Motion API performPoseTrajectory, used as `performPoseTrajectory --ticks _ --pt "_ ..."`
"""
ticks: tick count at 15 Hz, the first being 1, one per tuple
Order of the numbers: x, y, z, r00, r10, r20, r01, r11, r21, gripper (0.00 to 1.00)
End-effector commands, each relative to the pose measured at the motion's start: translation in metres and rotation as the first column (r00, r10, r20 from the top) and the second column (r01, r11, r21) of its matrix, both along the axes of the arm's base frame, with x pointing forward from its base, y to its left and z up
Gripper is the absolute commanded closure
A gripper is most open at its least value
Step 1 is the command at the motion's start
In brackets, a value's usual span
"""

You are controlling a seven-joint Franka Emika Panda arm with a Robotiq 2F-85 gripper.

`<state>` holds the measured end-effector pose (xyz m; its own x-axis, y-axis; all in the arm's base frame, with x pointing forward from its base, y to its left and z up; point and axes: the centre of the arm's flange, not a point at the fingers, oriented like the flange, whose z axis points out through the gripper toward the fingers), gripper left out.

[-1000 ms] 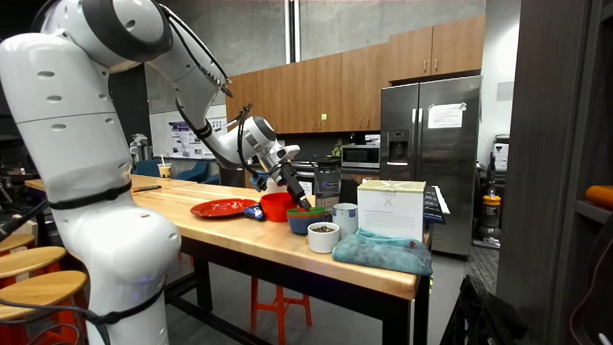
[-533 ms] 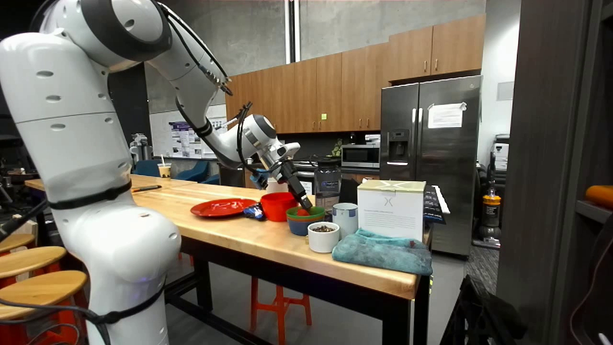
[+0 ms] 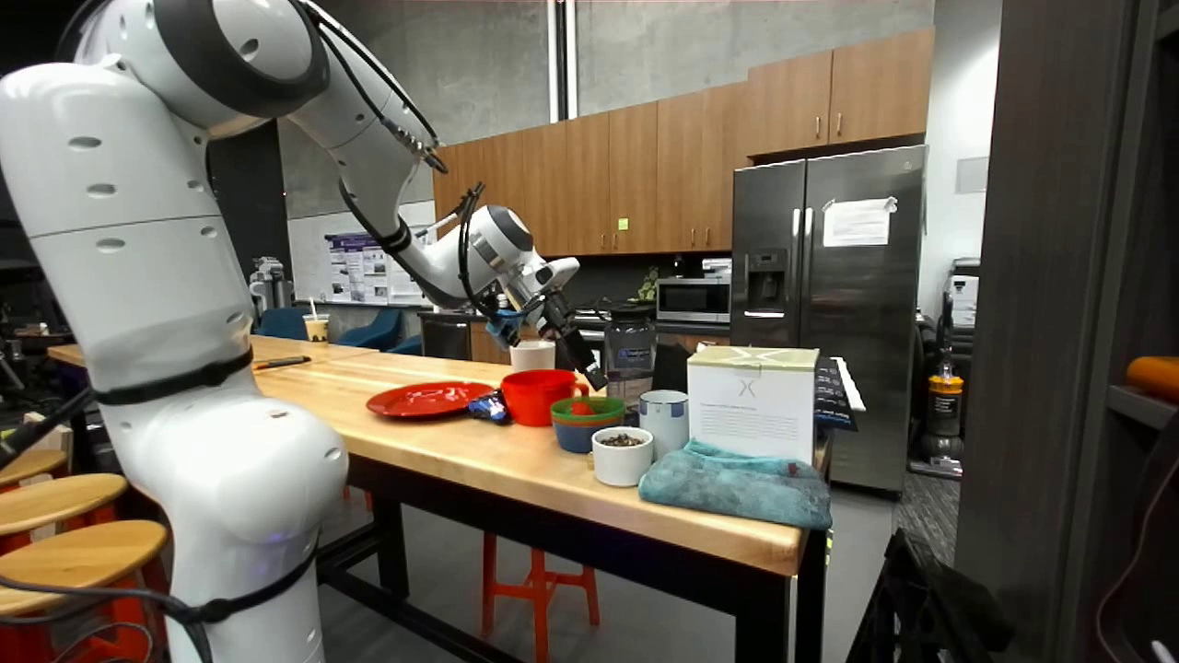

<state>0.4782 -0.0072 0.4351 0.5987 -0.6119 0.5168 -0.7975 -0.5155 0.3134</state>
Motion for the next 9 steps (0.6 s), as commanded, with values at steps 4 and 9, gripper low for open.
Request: performPoseTrajectory --ticks 4,9 --pt "-0.01 -0.002 -0.004 0.994 -0.028 -0.107 0.025 0.999 -0.032 0.02" --pt "-0.017 0.006 -0.005 0.982 -0.035 -0.184 0.034 0.999 -0.007 0.0"
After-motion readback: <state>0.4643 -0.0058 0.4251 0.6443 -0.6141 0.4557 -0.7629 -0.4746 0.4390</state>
